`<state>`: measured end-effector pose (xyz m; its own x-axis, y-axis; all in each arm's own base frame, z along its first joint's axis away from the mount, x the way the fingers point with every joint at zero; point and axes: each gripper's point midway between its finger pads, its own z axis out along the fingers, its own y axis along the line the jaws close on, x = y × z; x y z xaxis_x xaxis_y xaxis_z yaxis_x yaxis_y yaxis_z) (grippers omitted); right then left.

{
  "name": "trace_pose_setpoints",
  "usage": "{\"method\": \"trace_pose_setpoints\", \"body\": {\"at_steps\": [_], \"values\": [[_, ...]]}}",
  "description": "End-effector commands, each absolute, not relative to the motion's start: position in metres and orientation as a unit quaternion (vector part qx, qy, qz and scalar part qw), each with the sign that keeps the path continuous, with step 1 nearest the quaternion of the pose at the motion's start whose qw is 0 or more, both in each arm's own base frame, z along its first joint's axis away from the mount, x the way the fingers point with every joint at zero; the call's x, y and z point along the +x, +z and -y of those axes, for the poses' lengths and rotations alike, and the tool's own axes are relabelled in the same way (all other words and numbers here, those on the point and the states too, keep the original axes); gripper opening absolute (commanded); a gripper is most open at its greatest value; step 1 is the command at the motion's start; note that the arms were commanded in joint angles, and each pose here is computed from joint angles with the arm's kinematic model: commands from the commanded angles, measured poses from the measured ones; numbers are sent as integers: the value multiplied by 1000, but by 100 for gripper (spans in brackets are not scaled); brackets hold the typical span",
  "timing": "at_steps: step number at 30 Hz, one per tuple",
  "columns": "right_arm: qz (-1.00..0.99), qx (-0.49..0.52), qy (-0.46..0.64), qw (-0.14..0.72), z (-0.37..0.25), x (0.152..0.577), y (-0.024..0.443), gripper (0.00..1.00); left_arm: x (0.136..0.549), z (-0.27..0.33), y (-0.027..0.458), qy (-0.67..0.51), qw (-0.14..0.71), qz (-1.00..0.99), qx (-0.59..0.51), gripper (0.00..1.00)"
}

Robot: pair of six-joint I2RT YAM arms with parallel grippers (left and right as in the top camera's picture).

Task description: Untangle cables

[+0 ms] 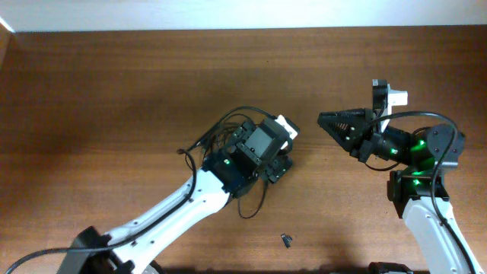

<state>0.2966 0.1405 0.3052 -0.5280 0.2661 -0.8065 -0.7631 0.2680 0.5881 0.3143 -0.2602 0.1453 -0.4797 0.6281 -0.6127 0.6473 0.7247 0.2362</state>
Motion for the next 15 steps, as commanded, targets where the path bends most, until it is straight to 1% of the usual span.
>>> {"method": "trace_pose_setpoints", "body": {"at_steps": [1, 2, 5, 8, 9, 10, 11, 12, 13, 15], "values": [[-654, -202, 566, 460, -139, 298, 308, 16, 302, 273, 180, -69, 380, -833, 396, 99], [-653, -207, 563, 463, -139, 298, 308, 16, 301, 265, 205, -67, 412, -824, 383, 99], [-652, -210, 560, 466, -139, 298, 308, 16, 301, 248, 242, -52, 460, -812, 355, 99], [-655, -206, 562, 462, -139, 298, 305, 16, 299, 219, 286, -22, 518, -797, 309, 99], [-657, -204, 562, 459, -139, 299, 304, 16, 298, 212, 296, -15, 531, -793, 297, 90], [-659, -202, 563, 457, -139, 299, 303, 16, 296, 204, 306, -10, 544, -789, 285, 68], [-660, -201, 563, 455, -139, 299, 301, 16, 294, 198, 315, -8, 555, -785, 274, 37], [-661, -202, 561, 455, -139, 299, 300, 16, 291, 192, 325, -8, 567, -780, 263, 15], [-666, -196, 563, 449, -139, 300, 296, 16, 285, 184, 340, -13, 585, -771, 251, 1], [-668, -193, 565, 445, -139, 302, 294, 17, 281, 180, 356, -24, 606, -758, 239, 0]]}}
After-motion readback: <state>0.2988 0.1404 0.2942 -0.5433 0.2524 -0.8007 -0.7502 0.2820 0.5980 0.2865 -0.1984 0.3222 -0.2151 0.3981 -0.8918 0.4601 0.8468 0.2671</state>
